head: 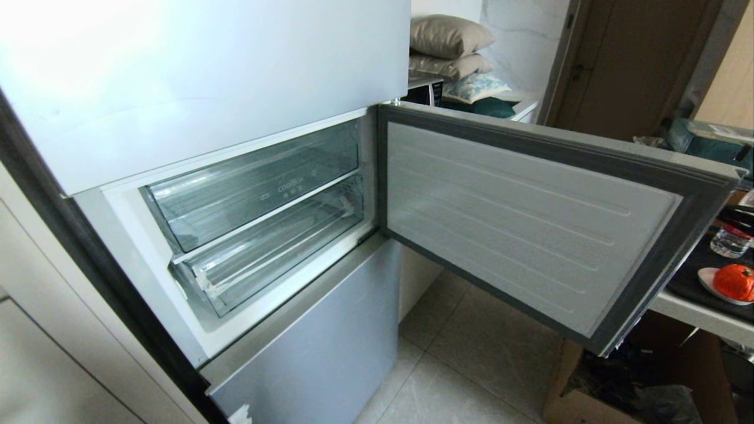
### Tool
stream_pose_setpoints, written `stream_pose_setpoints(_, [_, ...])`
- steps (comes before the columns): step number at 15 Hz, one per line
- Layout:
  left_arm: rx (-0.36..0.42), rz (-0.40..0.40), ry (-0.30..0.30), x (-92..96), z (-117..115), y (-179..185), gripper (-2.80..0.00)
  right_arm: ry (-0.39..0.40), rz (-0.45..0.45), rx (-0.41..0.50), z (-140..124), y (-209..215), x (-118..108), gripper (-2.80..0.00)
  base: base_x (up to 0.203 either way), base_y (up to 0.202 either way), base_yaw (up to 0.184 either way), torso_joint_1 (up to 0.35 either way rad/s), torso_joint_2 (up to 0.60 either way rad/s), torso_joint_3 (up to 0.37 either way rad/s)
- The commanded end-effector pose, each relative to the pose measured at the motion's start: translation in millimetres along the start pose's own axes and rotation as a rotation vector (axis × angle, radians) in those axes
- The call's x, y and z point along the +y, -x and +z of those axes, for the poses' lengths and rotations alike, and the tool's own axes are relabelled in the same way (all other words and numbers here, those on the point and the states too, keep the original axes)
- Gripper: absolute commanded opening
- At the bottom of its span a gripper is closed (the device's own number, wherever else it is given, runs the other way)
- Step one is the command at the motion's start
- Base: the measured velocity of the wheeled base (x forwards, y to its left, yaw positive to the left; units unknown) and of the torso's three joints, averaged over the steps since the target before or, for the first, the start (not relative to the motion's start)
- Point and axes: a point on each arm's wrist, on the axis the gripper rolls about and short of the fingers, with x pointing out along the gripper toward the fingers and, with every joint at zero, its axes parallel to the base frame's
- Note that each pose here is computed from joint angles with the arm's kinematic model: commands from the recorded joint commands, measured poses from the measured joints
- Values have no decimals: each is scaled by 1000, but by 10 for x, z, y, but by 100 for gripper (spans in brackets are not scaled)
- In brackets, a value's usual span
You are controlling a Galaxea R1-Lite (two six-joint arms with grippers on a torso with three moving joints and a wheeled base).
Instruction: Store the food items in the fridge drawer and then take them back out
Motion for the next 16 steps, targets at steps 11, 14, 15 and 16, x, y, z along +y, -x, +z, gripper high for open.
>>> stream_pose_setpoints(11, [1, 0, 1, 0, -1, 0, -280, 448, 25, 270, -2075, -211, 71, -280, 0, 0, 0, 0, 0, 0])
stream_pose_setpoints(14, [1, 0, 1, 0, -1, 0, -280, 771, -147, 220, -2369, -615, -91, -280, 0, 0, 0, 0, 0, 0])
stream_pose_setpoints(15, [1, 0, 1, 0, -1, 0, -280, 853, -162, 228, -2403, -764, -154, -280, 0, 0, 0, 0, 0, 0])
stream_pose_setpoints(16, [1, 0, 1, 0, -1, 0, -280, 927, -169, 242, -2425, -916, -228, -280, 0, 0, 0, 0, 0, 0])
